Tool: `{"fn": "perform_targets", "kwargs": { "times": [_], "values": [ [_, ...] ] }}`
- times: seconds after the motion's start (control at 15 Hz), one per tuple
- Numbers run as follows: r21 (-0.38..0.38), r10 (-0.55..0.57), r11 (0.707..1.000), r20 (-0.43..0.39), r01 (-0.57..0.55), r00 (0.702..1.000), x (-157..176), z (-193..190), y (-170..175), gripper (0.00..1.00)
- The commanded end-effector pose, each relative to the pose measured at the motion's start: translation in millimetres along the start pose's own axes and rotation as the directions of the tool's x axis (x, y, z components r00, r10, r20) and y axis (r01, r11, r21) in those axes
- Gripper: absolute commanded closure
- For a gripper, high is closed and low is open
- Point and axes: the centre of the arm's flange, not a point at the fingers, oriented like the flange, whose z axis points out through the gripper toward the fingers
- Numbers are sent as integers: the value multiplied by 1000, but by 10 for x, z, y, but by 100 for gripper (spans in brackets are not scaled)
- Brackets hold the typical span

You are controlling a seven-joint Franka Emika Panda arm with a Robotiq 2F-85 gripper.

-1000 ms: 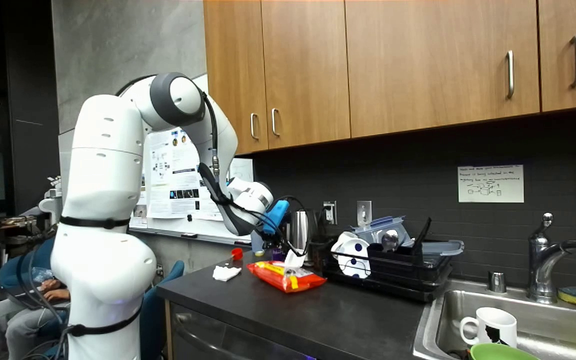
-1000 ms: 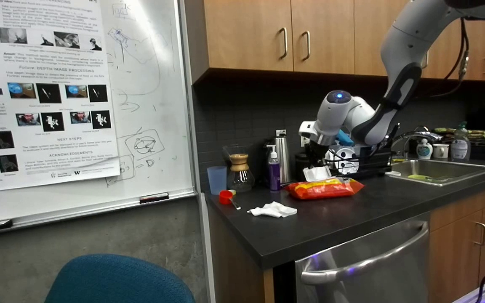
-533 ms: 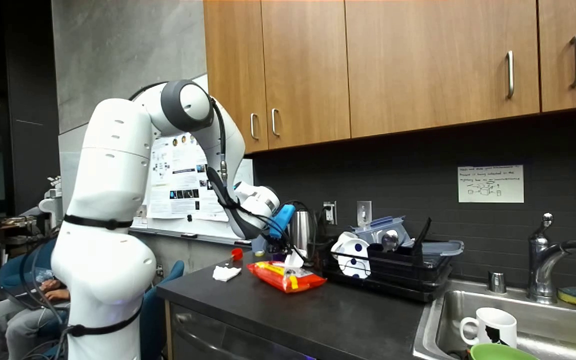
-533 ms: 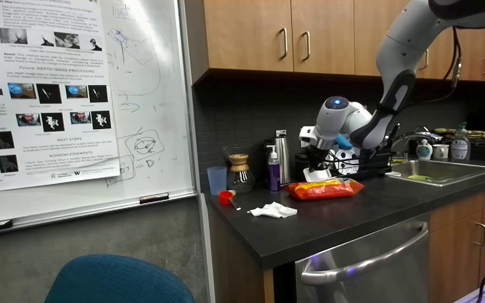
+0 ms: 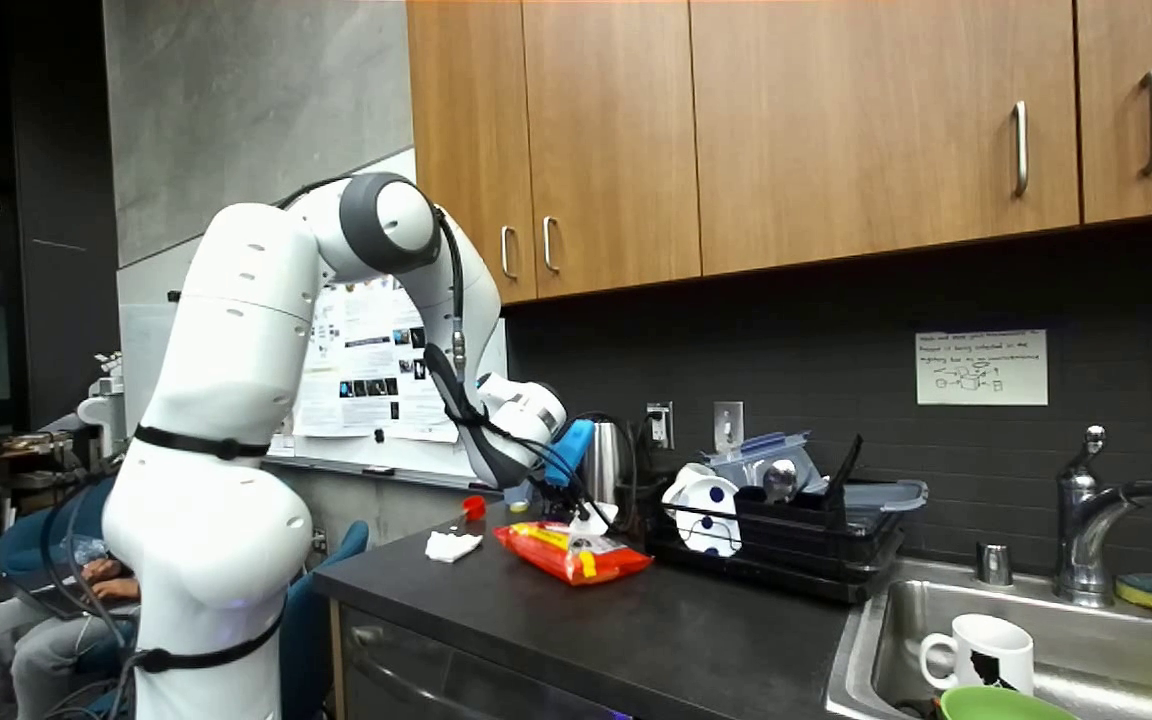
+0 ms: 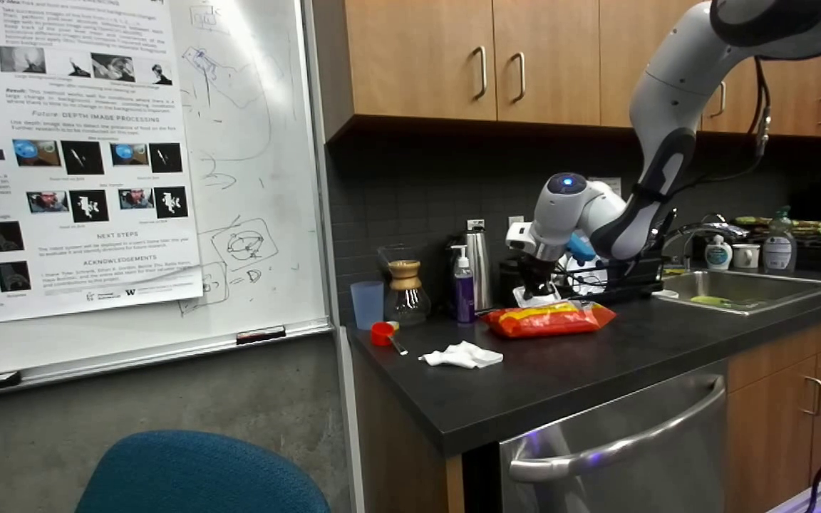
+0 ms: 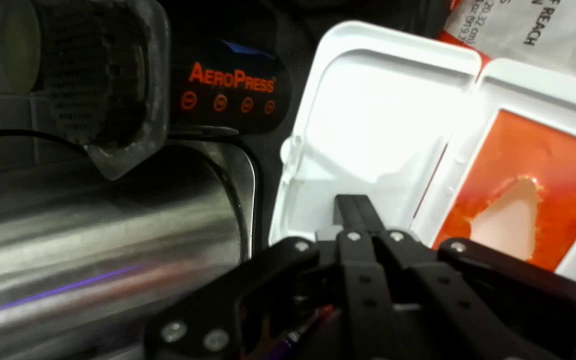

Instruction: Open the orange packet.

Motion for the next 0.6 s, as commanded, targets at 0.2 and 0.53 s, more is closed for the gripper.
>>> {"fn": "perform_targets", "kwargs": {
  "times": [0.2,0.53],
  "values": [
    [-6,-14,1000,-1,14,1000,9,142,-8,100],
    [-2,-15,1000,1,15,1000,18,141,-22,100]
  ]
}}
